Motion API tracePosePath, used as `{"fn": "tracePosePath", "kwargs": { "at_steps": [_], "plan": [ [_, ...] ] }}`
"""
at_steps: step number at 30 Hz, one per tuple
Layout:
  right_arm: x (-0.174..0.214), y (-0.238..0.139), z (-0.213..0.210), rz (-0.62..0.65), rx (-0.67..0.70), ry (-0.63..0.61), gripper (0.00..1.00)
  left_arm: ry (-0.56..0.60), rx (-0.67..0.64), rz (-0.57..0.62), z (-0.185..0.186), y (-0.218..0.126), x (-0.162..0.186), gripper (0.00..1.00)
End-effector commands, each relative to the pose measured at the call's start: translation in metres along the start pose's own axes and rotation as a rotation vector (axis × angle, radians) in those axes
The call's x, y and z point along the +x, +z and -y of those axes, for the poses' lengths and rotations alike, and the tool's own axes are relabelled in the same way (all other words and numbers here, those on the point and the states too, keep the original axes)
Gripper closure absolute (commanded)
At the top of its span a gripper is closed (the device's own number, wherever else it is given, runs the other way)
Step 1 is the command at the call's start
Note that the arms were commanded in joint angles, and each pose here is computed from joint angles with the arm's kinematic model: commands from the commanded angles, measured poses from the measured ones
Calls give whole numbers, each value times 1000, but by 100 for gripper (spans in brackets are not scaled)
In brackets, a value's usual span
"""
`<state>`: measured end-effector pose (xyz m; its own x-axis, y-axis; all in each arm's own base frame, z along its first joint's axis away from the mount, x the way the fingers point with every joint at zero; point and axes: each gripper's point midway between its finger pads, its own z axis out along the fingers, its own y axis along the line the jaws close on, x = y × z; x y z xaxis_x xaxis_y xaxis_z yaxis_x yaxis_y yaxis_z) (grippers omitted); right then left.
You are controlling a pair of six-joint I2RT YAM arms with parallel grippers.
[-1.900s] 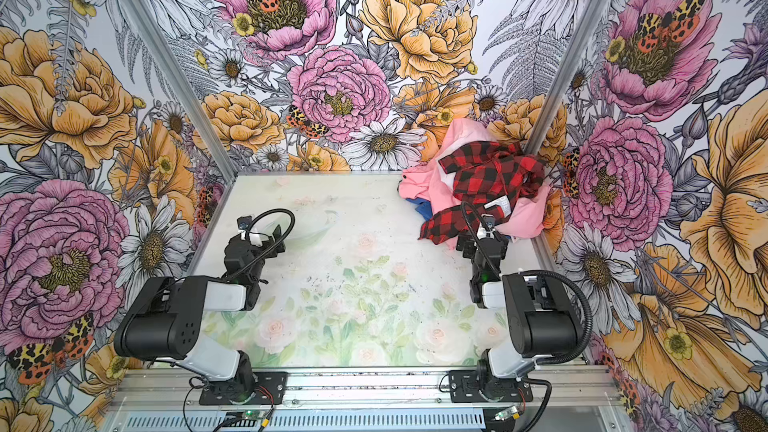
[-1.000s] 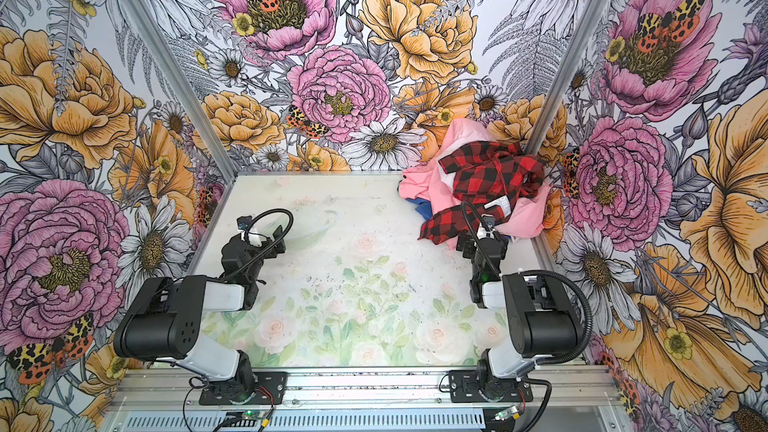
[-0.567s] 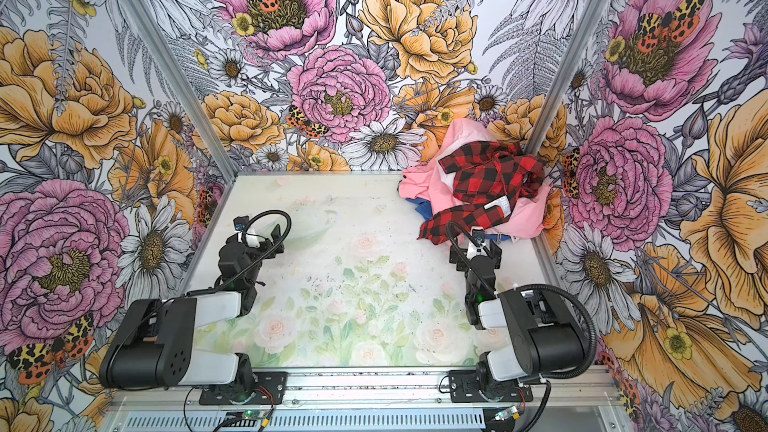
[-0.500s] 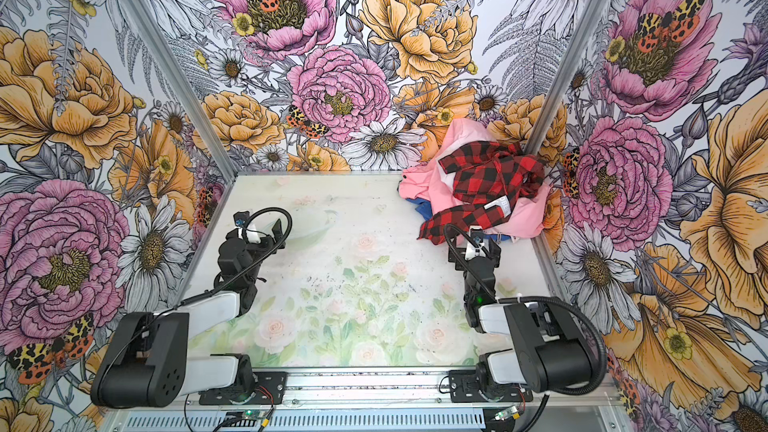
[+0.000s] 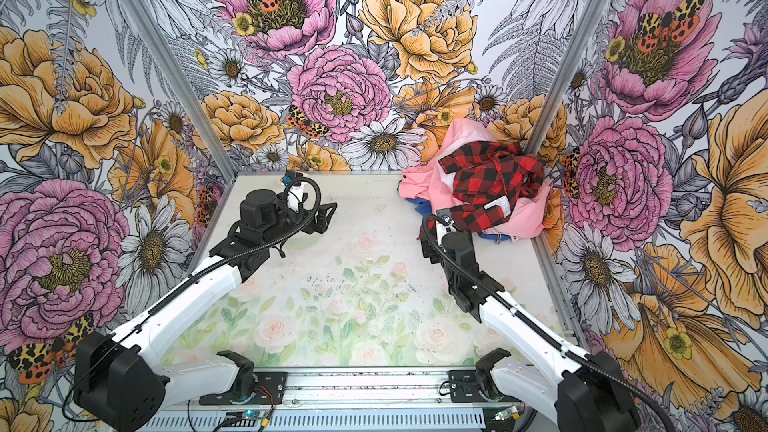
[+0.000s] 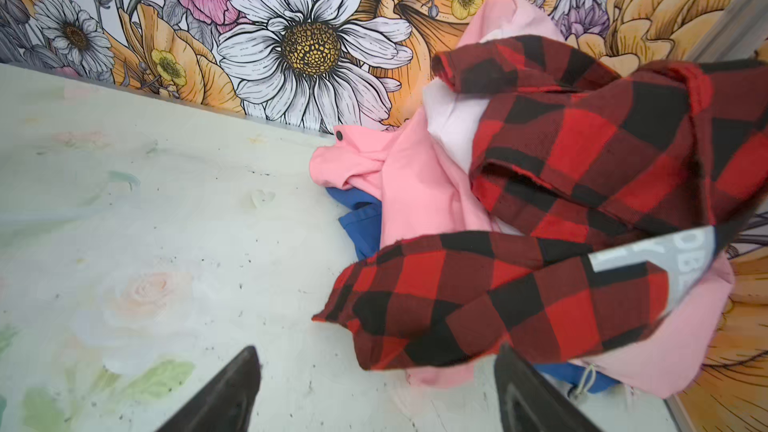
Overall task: Pick out a specific cloth from the pile
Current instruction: 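Reach the right gripper into the pile and grasp the blue shirt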
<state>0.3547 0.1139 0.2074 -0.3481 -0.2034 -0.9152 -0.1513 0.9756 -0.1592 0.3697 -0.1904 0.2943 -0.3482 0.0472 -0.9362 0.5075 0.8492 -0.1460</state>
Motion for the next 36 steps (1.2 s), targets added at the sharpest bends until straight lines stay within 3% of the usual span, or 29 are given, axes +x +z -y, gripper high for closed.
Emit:
{"fn": "tracePosePath", "kwargs": {
  "at_steps": [1, 4, 7, 9, 13, 19, 24, 27, 36],
  "plan": [
    [2, 34, -20, -186, -29, -56, 16, -91, 235, -236, 45, -18, 32, 1],
    [-4, 82, -33, -292, -3, -76, 17, -18, 335, -242, 60, -33, 21, 1],
    [1, 115, -55, -380, -37, -67, 26, 5, 366, -237, 56, -33, 23, 1],
    [10, 129, -63, -410, -46, -22, 26, -3, 395, -239, 58, -26, 31, 1],
    [41, 152, -63, -505, 13, -10, 28, -110, 309, -218, 37, -8, 43, 1],
    [54, 175, -55, -536, 99, -46, 37, -170, 259, -81, 3, -29, 15, 1],
    [57, 196, -43, -547, 171, -98, 41, -198, 294, -69, 4, -30, 14, 1],
    [62, 206, -28, -575, 202, -90, 49, -193, 292, -67, 4, -31, 15, 1],
    [76, 223, -14, -632, 218, -138, 47, -202, 251, -60, -10, -31, 15, 1]
  ]
}}
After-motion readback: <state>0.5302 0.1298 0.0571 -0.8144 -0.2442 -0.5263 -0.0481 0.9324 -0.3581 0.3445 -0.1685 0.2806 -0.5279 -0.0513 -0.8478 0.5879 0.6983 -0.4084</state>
